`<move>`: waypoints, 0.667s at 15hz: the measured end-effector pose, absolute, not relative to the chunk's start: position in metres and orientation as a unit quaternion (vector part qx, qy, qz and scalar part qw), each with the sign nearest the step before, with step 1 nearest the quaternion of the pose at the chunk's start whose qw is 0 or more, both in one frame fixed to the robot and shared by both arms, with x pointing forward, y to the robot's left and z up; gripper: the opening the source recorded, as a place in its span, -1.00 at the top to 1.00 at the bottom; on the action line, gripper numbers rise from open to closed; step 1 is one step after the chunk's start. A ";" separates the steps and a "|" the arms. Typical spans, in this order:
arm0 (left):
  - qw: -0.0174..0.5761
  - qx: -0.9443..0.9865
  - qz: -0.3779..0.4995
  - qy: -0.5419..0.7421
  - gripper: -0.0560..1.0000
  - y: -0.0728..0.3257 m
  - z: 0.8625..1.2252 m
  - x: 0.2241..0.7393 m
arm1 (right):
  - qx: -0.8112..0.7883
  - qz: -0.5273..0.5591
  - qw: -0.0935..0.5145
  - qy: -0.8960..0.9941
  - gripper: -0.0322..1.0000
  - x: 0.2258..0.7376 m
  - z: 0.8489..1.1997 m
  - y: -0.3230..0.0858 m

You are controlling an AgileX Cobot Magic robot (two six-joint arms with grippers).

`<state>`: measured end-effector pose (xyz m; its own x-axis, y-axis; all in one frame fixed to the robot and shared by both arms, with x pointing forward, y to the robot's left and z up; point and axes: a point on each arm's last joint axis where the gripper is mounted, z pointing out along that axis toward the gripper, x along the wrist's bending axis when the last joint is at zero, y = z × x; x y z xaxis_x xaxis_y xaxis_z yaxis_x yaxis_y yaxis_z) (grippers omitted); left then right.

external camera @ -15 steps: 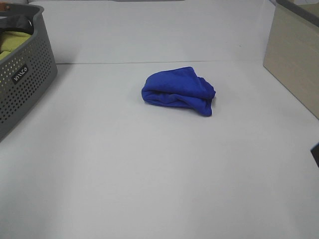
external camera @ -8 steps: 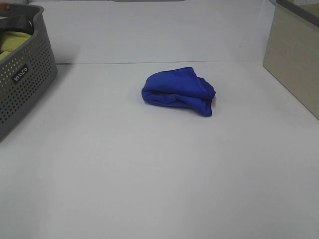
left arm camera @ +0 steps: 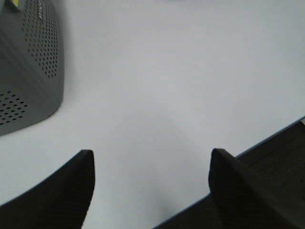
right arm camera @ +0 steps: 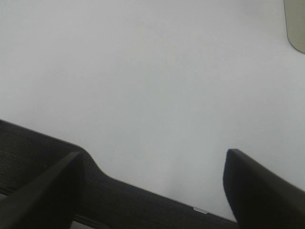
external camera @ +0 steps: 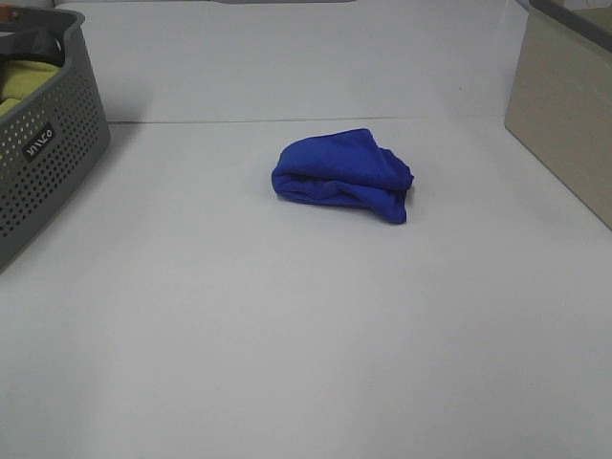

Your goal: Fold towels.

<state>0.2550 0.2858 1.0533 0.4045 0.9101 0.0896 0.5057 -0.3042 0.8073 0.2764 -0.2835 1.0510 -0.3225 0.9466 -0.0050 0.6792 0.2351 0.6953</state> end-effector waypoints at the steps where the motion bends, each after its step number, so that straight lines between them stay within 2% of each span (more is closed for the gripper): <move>1: 0.363 0.759 0.280 0.462 -0.35 0.285 1.054 0.255 | 0.539 0.303 0.222 0.754 -0.53 0.276 1.051 -0.284; 10: 0.370 0.771 0.277 0.439 -0.35 0.282 1.054 0.254 | 0.543 0.292 0.240 0.750 -0.53 0.279 1.047 -0.287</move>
